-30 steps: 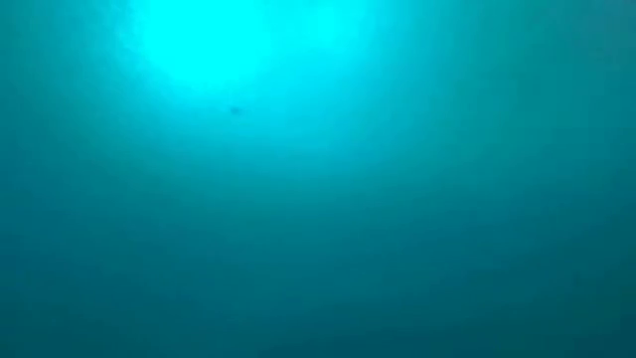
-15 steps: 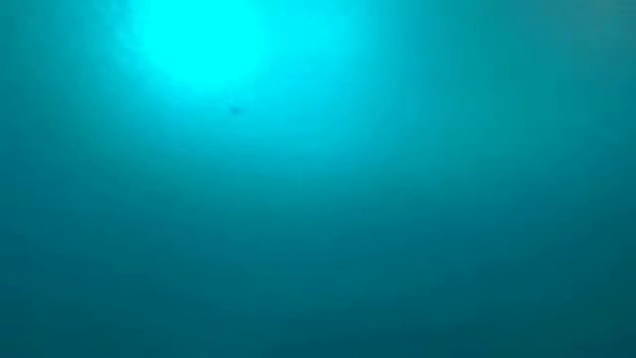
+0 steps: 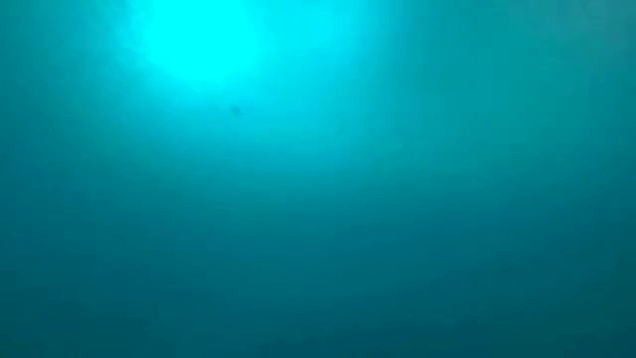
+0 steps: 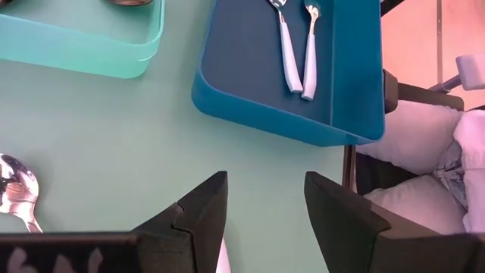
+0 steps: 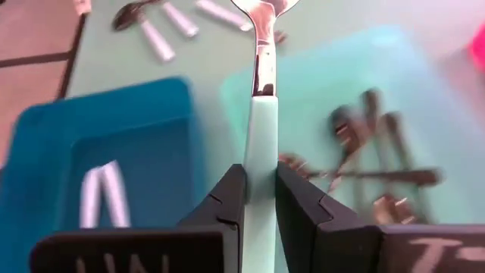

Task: Sort silverware by color (type)
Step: Put the green spoon into the pink bin

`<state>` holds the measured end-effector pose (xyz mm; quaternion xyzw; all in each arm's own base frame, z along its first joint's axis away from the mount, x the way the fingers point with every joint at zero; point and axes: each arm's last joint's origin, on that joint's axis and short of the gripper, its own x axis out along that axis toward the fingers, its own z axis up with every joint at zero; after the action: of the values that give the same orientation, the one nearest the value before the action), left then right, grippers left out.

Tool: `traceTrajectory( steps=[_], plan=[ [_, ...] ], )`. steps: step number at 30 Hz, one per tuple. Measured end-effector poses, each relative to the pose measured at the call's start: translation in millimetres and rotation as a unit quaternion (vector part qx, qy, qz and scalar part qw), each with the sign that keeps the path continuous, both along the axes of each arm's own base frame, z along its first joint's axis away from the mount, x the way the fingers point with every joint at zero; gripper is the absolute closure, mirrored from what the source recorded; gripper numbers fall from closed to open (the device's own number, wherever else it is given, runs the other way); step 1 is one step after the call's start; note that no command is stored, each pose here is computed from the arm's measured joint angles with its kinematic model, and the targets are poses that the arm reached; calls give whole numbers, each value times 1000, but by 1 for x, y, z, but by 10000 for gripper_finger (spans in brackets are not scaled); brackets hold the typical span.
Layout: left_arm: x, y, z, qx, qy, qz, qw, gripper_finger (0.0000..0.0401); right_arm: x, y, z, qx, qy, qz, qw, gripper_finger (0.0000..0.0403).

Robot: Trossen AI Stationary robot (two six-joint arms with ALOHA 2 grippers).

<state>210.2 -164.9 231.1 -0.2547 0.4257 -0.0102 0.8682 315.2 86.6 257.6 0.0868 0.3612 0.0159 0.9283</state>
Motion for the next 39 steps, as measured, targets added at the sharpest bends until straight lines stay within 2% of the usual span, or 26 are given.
traceTrajectory(
  steps=[9,19,23,28,33,39],
  plan=[
    [0,0,0,1,-1,-1,1000,239,13,-93,6,-81,-2,-82,993,365],
    [-1,3,-2,16,8,6,1000,239,-8,-207,8,-118,3,-217,969,361],
    [0,7,-3,35,9,13,999,239,-9,-236,3,-89,-31,-209,973,360],
    [4,12,-3,43,4,23,999,239,7,-258,-19,-66,-65,-190,977,358],
    [5,14,-3,42,4,31,999,239,29,-277,-47,-74,-29,-181,980,357],
    [6,14,-3,31,7,45,998,239,50,-290,-59,-77,28,-159,984,356]
  ],
)
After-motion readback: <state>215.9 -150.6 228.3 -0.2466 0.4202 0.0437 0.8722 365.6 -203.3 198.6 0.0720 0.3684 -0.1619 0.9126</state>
